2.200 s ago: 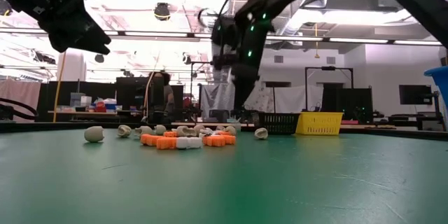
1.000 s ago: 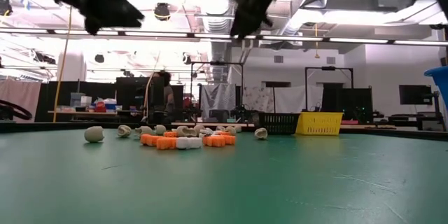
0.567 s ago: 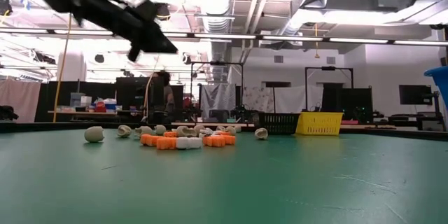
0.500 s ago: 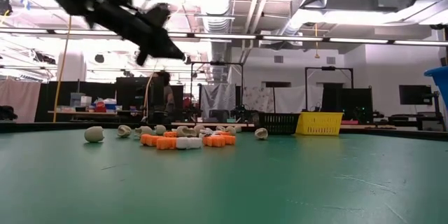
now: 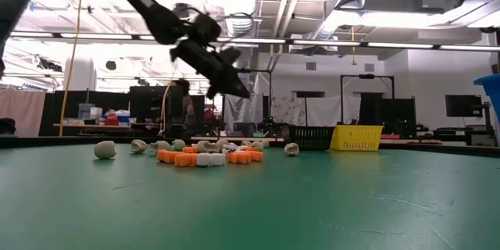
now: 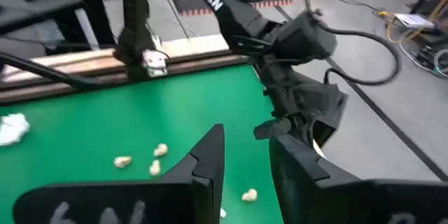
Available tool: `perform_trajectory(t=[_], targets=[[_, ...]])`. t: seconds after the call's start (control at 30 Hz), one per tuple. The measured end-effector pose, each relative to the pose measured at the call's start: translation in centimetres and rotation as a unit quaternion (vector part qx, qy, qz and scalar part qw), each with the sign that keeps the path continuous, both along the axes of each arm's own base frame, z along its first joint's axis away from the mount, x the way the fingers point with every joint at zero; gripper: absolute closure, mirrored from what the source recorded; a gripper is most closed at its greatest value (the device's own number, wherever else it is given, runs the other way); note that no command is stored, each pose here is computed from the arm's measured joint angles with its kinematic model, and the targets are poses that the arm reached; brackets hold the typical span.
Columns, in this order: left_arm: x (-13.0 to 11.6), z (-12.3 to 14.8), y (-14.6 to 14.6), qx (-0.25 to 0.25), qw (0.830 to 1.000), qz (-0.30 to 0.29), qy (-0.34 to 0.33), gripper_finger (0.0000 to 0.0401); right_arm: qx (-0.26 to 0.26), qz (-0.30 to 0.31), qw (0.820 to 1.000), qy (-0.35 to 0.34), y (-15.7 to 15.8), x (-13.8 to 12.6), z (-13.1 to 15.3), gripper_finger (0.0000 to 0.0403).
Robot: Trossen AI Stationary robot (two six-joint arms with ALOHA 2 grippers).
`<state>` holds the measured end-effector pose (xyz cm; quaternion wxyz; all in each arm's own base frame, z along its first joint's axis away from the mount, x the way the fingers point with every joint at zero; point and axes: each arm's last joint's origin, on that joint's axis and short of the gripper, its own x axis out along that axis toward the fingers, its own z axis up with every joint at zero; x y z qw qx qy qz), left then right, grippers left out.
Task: Sort Halloween decoration
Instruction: Put the white skull toy into the bottom black basket
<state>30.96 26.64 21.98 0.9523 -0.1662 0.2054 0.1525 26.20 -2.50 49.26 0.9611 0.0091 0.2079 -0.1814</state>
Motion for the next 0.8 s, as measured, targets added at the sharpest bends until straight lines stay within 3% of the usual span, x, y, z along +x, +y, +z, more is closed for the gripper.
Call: perform_trajectory(t=[0.33, 0.67, 0.8], targets=[[3.9, -3.1, 3.1, -0.014, 0.998, -0.054, 0.031, 0.0401, -0.01, -0.005, 1.0, 0.011, 0.7, -0.1, -0.2, 0.0295], [6.6, -4.9, 3.2, 0.073, 0.986, -0.005, 0.149, 0.0401, -0.011, 0.016, 1.0, 0.012, 1.9, 0.0, -0.2, 0.0295], [7.4, -5.9, 3.3, 0.073, 0.984, -0.012, 0.162, 0.0401, -0.012, 0.021, 1.0, 0.012, 2.1, 0.0, -0.2, 0.0295]])
